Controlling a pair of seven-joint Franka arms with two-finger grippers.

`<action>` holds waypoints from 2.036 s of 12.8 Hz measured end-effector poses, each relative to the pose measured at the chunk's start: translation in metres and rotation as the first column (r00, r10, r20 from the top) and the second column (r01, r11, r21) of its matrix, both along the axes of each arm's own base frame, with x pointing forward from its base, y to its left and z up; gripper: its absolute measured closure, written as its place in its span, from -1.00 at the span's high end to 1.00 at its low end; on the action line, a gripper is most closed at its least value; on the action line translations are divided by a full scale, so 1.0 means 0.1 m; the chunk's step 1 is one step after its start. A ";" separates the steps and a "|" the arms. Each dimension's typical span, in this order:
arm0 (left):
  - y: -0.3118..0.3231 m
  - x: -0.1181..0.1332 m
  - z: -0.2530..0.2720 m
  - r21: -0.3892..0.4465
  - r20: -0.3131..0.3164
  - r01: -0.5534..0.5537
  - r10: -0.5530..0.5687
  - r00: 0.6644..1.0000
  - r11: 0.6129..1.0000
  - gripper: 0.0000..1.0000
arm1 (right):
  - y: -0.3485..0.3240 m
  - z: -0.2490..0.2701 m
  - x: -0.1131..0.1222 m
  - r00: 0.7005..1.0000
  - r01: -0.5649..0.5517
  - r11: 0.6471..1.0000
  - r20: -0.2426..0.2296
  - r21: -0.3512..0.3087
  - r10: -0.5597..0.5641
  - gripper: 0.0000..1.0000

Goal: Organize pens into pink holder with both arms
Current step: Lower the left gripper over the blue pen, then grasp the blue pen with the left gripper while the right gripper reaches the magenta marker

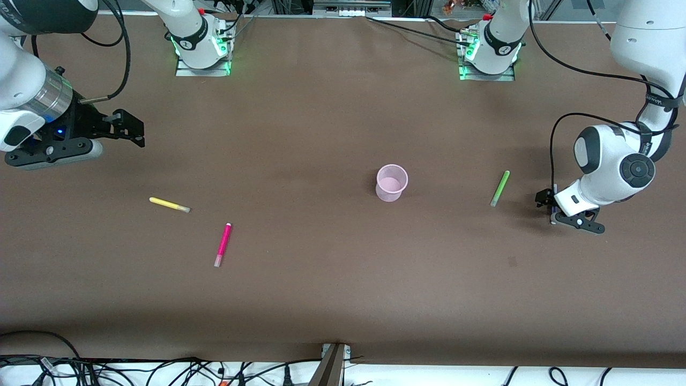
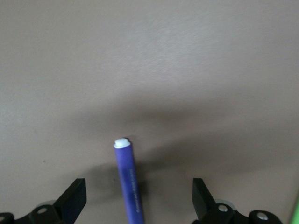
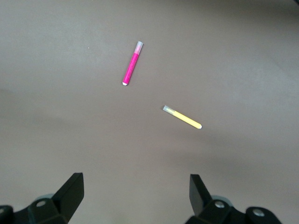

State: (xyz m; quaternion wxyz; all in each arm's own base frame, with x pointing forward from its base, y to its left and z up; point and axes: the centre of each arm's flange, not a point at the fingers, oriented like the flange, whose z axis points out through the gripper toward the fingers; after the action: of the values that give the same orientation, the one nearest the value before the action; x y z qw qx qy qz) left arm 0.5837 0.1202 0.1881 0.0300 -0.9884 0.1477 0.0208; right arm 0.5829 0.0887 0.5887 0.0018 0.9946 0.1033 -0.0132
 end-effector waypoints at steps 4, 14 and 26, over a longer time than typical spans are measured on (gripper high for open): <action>0.14 -0.03 -0.10 -0.014 0.012 -0.049 0.049 0.999 0.999 0.63 | 0.00 0.00 0.00 1.000 0.000 1.000 0.000 0.000 0.000 1.00; 0.15 0.03 -0.17 -0.020 0.046 -0.054 0.055 0.997 0.998 -0.21 | 0.05 -0.95 0.35 0.992 -0.037 0.999 -0.119 -0.023 0.034 1.00; -0.21 0.16 0.06 -0.053 0.016 0.000 0.001 1.000 0.999 -0.64 | 0.75 -3.48 0.87 0.974 0.190 0.980 -0.118 -0.051 -0.195 0.99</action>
State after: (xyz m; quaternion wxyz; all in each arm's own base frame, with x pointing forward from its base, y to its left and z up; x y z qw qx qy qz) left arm 0.6001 0.0993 0.1943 0.0052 -0.9890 0.1476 0.0088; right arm 0.6702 0.1639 0.2411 0.0138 0.9970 0.0062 -0.0765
